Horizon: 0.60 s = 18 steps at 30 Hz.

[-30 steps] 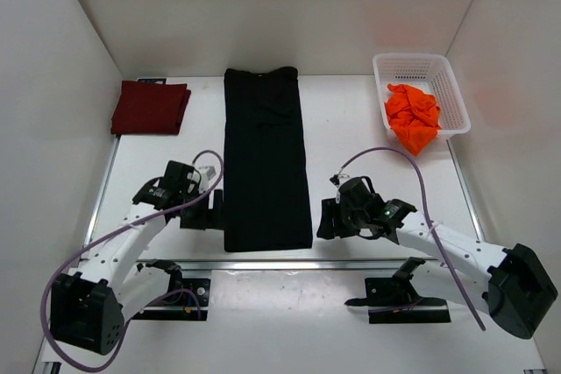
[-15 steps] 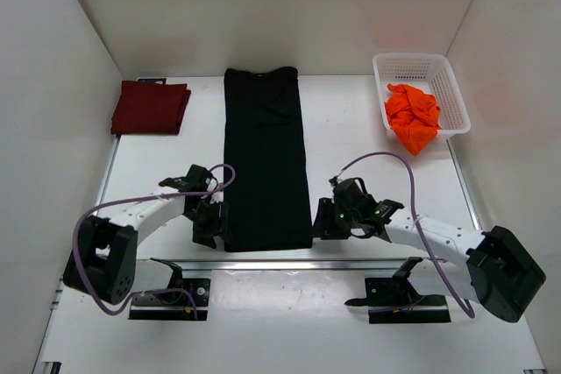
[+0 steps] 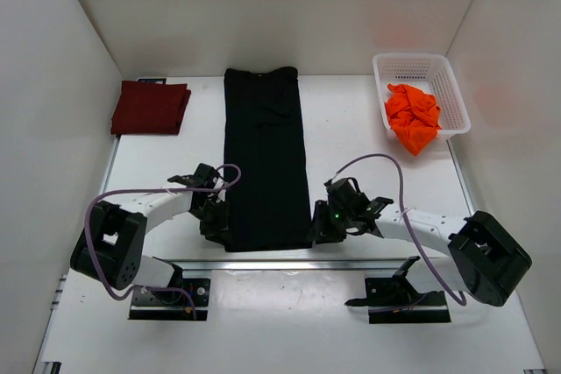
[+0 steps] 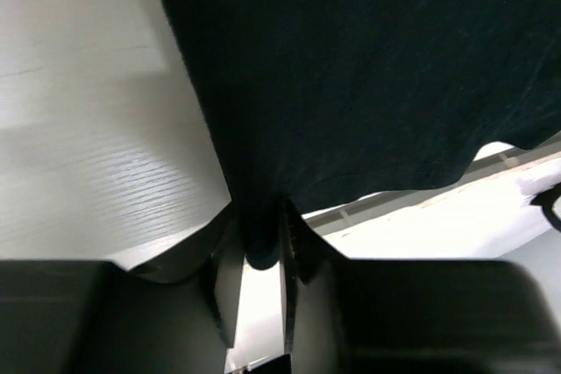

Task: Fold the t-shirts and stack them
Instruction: Grab the bottom of the folded rectangular tshirt with both arms

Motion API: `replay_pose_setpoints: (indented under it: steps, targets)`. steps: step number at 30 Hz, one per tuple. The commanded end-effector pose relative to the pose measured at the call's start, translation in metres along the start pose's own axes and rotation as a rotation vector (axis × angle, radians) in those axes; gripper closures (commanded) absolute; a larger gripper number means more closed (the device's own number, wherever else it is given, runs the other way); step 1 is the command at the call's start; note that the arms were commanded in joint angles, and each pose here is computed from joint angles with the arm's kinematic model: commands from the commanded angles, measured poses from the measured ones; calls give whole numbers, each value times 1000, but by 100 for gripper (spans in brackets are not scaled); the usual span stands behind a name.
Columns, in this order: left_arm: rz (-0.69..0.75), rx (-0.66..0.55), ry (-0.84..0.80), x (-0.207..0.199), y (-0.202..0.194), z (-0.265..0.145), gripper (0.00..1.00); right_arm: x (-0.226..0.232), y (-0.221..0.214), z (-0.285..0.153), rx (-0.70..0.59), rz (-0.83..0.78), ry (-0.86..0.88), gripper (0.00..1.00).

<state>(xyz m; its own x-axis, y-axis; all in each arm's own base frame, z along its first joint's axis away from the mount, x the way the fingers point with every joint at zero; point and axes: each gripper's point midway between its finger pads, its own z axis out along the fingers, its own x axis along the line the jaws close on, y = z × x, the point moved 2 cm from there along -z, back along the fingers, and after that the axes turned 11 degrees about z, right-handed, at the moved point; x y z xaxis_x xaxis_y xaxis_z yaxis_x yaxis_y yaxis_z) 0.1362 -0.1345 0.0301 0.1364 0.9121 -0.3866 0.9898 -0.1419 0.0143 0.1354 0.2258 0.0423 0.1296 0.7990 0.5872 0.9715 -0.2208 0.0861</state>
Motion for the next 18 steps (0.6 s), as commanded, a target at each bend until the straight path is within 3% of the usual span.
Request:
replay_pose_setpoints:
  steps: [1, 3, 4, 6, 7, 12, 18]
  targets:
    - [14, -46, -26, -4, 11, 2, 71, 15, 1, 3, 16, -15, 42, 63]
    - [3, -65, -17, -2, 16, 1, 74, 18, 3, 5, 27, -19, 42, 71]
    - [2, -70, -13, -1, 18, 1, 80, 18, 3, 7, 34, -16, 43, 74]
    - [-11, -76, -16, 0, 19, -1, 93, 20, 2, 9, 57, -4, 71, 95]
    - [-2, -75, -28, -3, 19, -1, 94, 19, 0, 10, 65, -2, 74, 99]
    - [33, -154, -93, -18, 40, -19, 100, 28, 16, -1, 22, 12, 131, 100]
    - [127, -268, -76, -27, 83, -59, 100, 90, 72, -35, -113, -133, 246, 100]
